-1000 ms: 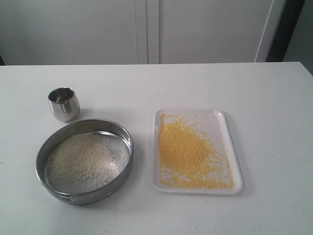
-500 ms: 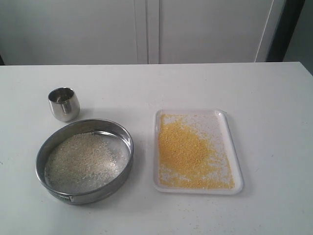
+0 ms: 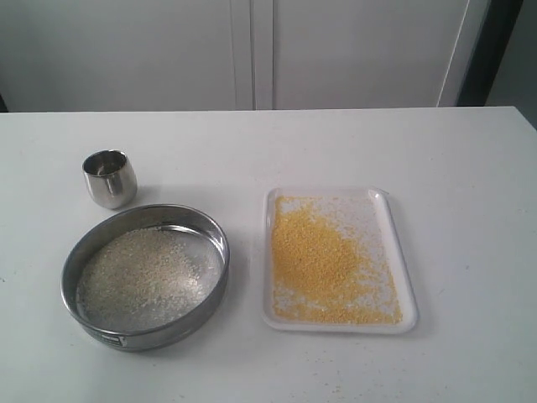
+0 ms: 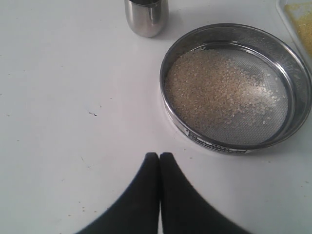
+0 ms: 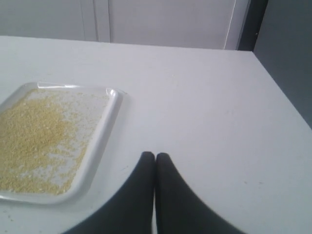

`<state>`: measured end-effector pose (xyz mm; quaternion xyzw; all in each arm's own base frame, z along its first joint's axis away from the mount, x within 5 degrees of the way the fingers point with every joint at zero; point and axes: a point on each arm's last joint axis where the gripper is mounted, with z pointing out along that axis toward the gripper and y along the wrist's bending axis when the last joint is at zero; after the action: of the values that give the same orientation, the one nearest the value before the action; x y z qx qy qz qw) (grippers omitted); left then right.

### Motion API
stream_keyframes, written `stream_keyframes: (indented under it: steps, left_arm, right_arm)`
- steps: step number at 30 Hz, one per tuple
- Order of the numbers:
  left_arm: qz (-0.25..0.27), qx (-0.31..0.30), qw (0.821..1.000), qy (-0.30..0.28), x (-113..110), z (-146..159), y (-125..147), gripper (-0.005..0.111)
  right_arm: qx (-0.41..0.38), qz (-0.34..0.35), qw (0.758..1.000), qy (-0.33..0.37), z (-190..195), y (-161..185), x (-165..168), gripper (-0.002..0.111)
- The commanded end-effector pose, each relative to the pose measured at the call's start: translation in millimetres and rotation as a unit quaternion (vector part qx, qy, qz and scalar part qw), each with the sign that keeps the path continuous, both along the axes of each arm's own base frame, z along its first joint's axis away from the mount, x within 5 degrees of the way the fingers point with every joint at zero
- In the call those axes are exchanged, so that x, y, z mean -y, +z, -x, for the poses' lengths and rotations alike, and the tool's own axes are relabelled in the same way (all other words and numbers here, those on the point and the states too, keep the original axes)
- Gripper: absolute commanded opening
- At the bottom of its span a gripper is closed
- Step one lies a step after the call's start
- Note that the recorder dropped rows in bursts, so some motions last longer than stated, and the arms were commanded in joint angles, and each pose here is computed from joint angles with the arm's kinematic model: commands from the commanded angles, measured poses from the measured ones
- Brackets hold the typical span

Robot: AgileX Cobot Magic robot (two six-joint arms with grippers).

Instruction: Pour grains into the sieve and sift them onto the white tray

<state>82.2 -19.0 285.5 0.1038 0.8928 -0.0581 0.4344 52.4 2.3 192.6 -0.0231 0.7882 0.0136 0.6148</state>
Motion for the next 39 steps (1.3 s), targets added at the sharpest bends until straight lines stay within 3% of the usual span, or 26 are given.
stream_keyframes:
  steps: [1,39]
  left_arm:
    - [0.004,-0.002,1.000,0.000,0.2,1.7,-1.1,0.000]
    - [-0.005,0.012,1.000,-0.006,-0.5,5.7,-2.9,0.000]
  right_arm:
    - [-0.008,-0.002,1.000,-0.003,-0.9,-10.9,0.1,0.000]
    - [-0.006,-0.002,1.000,-0.003,-1.0,-10.5,0.1,0.000]
